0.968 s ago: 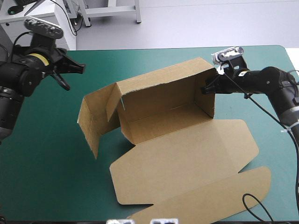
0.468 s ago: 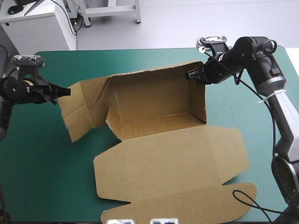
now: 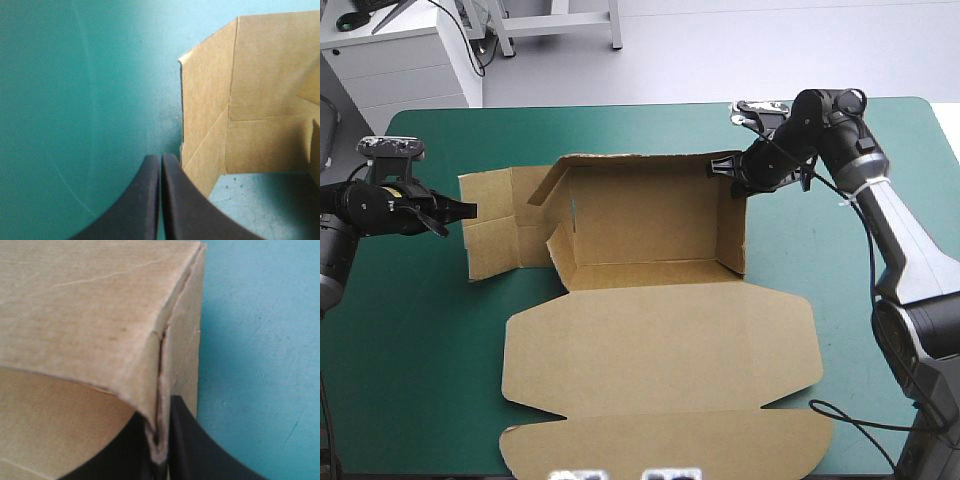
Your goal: Fold the box
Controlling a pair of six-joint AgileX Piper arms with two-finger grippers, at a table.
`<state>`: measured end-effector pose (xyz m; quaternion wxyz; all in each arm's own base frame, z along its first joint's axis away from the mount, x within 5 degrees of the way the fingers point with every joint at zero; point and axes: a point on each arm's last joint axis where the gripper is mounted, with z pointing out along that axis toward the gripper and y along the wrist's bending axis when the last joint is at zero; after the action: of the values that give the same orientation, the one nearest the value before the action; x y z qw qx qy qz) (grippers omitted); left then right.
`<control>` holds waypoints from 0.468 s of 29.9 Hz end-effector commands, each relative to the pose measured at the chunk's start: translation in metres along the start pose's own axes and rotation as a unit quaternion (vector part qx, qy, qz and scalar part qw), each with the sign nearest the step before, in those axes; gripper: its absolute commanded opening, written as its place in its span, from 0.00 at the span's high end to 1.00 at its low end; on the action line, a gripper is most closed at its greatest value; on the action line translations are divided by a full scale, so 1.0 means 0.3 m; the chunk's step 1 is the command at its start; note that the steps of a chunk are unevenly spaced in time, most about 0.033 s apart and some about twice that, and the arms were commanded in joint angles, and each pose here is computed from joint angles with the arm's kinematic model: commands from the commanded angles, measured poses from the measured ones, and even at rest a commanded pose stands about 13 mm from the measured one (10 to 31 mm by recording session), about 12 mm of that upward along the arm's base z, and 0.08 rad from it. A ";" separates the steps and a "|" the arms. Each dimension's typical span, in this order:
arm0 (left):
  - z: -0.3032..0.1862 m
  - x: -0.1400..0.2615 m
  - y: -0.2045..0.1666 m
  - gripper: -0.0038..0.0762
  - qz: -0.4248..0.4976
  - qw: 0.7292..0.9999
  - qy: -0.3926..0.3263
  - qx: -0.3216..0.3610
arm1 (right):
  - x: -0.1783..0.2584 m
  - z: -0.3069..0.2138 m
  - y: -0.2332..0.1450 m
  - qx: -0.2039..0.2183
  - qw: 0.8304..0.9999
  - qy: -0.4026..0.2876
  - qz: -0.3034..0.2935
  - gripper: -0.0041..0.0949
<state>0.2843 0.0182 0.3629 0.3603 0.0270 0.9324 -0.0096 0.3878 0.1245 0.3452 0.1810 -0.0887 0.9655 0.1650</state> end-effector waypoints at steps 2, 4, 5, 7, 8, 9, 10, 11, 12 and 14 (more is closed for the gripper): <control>-0.063 -0.037 -0.002 0.95 -0.005 0.998 -0.057 -0.005 | -0.018 -0.013 0.018 -0.024 1.000 -0.012 0.011 0.96; -0.063 -0.036 -0.002 0.95 -0.005 0.998 -0.056 -0.005 | -0.022 0.030 0.005 -0.018 1.000 0.001 0.000 0.96; -0.063 -0.036 -0.002 0.95 -0.005 0.998 -0.056 -0.005 | -0.024 0.046 -0.001 -0.015 1.000 0.005 -0.011 0.96; -0.063 -0.036 -0.002 0.96 -0.005 0.998 -0.056 -0.005 | -0.028 0.078 -0.014 -0.006 0.999 0.012 -0.049 0.96; -0.063 -0.036 -0.002 0.96 -0.005 0.998 -0.056 -0.005 | -0.030 0.087 -0.021 0.002 0.998 0.014 -0.059 0.96; -0.063 -0.036 -0.002 0.96 -0.005 0.998 -0.056 -0.005 | -0.032 0.096 -0.033 0.017 0.998 0.014 -0.063 0.95; -0.063 -0.036 -0.002 0.96 -0.005 0.998 -0.056 -0.005 | -0.033 0.102 -0.041 0.028 0.997 0.017 -0.067 0.95; -0.063 -0.036 -0.002 0.96 -0.005 0.998 -0.056 -0.005 | -0.034 0.101 -0.048 0.041 0.996 0.016 -0.072 0.94; -0.063 -0.036 -0.002 0.96 -0.005 0.998 -0.056 -0.005 | -0.034 0.101 -0.056 0.054 0.995 0.016 -0.077 0.93; -0.063 -0.036 -0.002 0.96 -0.005 0.998 -0.056 -0.005 | -0.036 0.098 -0.066 0.071 0.994 0.015 -0.083 0.90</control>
<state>0.2845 0.0182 0.3633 0.3624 0.0269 0.9316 -0.0092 0.4240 0.1274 0.3079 0.2149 -0.1276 0.9598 0.1276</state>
